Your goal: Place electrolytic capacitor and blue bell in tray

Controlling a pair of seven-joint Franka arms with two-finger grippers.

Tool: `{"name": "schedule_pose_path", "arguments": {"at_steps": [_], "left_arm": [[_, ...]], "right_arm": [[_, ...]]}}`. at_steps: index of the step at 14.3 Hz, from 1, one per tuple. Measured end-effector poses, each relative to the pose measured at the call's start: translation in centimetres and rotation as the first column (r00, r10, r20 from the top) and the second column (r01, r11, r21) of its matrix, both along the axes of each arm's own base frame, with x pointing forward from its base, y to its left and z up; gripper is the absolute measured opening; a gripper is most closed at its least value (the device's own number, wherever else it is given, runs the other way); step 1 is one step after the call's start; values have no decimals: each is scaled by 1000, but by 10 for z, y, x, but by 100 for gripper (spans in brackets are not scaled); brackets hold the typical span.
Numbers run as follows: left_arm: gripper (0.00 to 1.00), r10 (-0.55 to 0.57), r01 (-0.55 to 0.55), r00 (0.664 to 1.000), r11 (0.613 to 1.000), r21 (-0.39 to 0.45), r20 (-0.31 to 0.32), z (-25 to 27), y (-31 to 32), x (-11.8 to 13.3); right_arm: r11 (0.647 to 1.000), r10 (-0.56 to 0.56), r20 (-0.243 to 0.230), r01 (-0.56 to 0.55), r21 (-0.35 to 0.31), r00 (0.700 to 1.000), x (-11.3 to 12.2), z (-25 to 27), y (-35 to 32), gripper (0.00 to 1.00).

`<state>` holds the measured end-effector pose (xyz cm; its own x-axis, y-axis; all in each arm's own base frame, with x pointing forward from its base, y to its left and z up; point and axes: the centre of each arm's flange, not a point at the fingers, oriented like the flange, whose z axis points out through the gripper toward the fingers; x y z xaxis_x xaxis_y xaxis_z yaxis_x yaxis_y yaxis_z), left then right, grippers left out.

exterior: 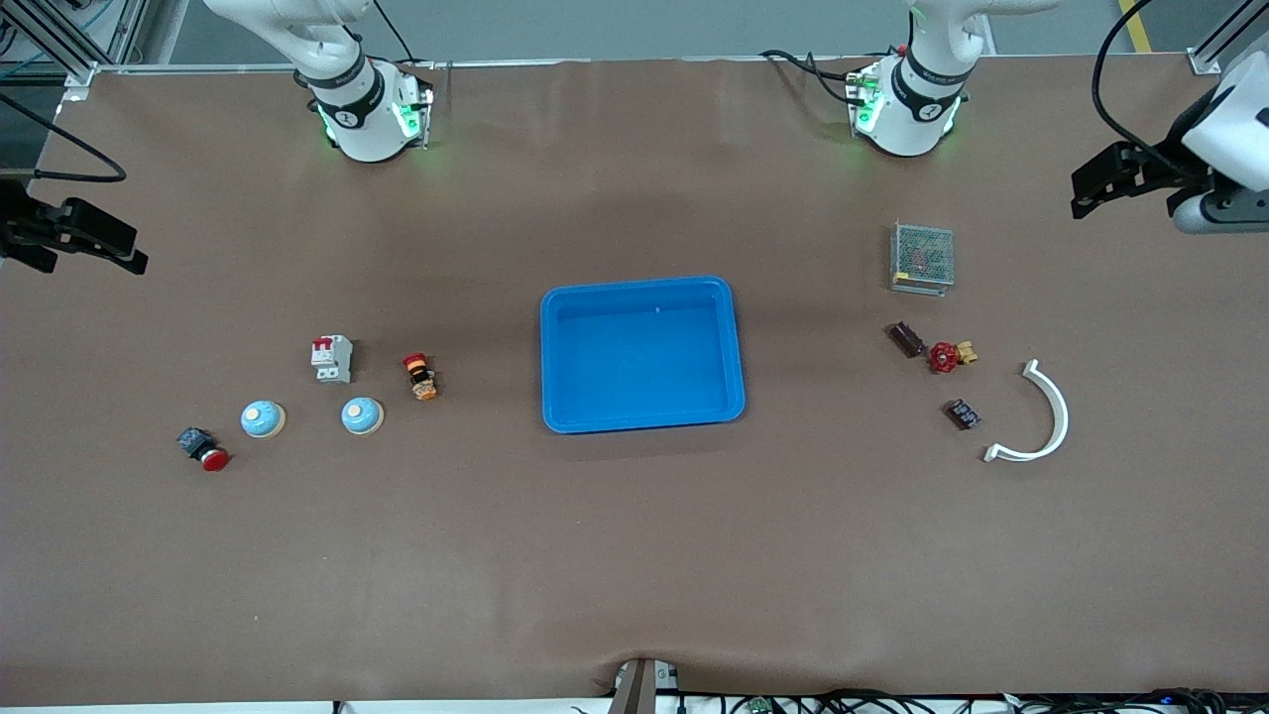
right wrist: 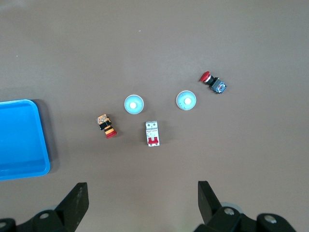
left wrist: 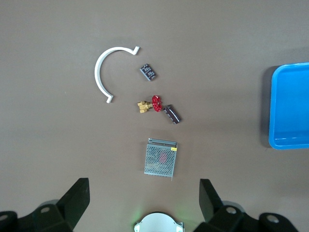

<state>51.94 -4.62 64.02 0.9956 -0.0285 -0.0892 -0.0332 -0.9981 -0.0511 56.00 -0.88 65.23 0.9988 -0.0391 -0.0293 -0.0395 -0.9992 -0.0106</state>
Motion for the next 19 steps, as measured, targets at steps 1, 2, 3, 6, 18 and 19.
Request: {"name": "schedule_pose_path", "arguments": {"at_steps": [1, 2, 3, 6, 18, 19], "left_arm": [[100, 1, -1, 1000, 1000, 0, -7, -5, -1, 3], [100, 9, -9, 1000, 1000, 2, -15, -13, -1, 6], [100, 18, -18, 1000, 1000, 2, -16, -23, -1, 9], [100, 73, -73, 997, 997, 8, -12, -61, -1, 16], [100, 341, -342, 939, 939, 18, 46, -218, -27, -4], [100, 362, -364, 930, 931, 14, 58, -230, -35, -8]], "right_arm": [[1000, -1, 1, 1, -1, 1000, 0, 0, -1, 100], [1000, -3, 1, 3, -3, 1000, 0, 1, -2, 100], [1000, -6, 1, 6, -5, 1000, 0, 1, -4, 100], [1000, 29, 2, -29, -8, 1000, -1, 1, -11, 100], [997, -73, -47, 73, -4, 996, 6, -154, -87, 100], [996, -88, -33, 88, -5, 996, 4, -176, -95, 100]]}}
